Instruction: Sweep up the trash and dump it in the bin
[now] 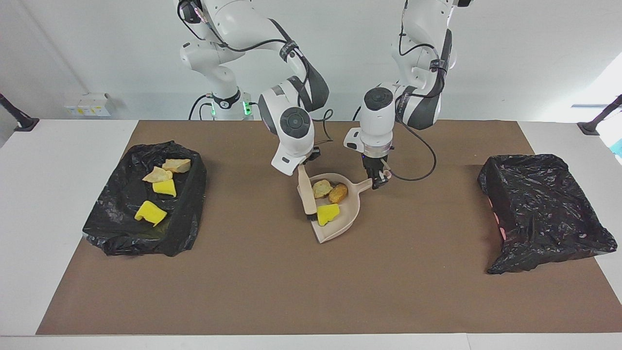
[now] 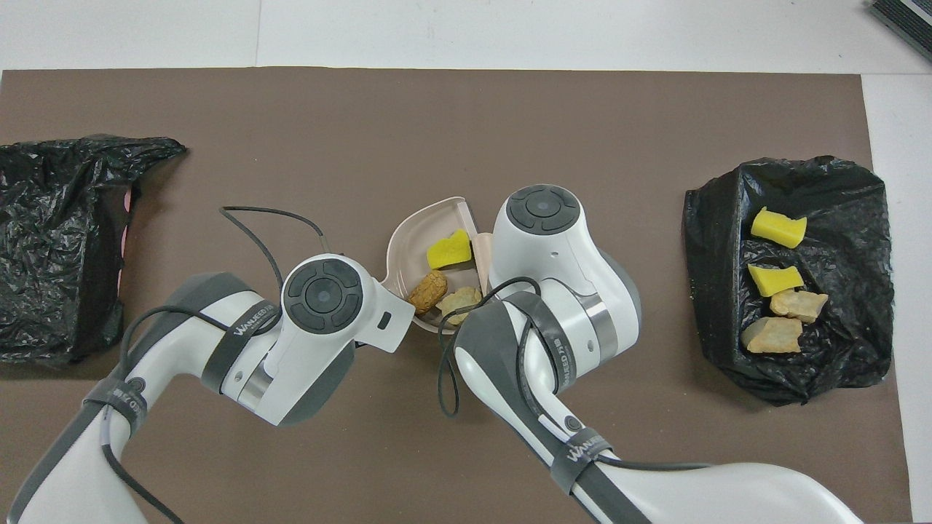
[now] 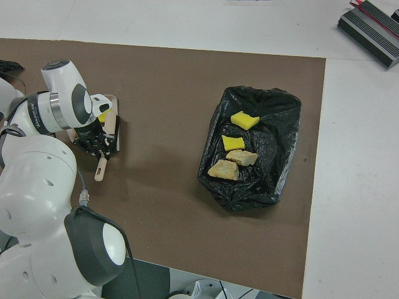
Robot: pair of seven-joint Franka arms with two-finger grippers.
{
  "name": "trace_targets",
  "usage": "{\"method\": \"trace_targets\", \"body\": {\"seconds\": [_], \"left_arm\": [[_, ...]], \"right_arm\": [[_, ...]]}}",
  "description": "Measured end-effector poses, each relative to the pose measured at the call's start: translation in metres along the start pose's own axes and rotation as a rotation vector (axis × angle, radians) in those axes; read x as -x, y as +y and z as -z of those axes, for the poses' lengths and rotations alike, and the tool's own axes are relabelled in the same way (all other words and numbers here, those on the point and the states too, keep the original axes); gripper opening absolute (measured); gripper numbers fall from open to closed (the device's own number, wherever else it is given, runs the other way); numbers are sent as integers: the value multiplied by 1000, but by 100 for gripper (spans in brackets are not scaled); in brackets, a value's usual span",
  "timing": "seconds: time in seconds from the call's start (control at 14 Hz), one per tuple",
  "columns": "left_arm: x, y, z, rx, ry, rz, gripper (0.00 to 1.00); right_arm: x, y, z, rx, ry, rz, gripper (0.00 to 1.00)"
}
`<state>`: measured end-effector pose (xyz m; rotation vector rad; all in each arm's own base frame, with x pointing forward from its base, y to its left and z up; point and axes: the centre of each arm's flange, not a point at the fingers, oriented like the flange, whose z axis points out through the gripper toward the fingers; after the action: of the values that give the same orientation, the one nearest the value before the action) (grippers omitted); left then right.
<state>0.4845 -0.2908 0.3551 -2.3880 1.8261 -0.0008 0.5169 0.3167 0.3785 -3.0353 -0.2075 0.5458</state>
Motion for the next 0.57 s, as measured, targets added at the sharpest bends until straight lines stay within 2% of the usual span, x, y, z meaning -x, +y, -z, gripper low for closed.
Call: {"method": "trace_targets", "body": {"seconds": [0.14, 0.36, 0.57], "left_arm": [[10, -11, -2, 2, 5, 18, 32], [37, -44, -3, 29, 41, 5, 32], [77, -89, 8, 36, 67, -15, 32]], "right_arm": [[20, 9, 39, -12, 22, -77, 26], [77, 26, 98, -4, -4, -160, 26], [141, 35, 124, 7, -8, -160, 26]]}}
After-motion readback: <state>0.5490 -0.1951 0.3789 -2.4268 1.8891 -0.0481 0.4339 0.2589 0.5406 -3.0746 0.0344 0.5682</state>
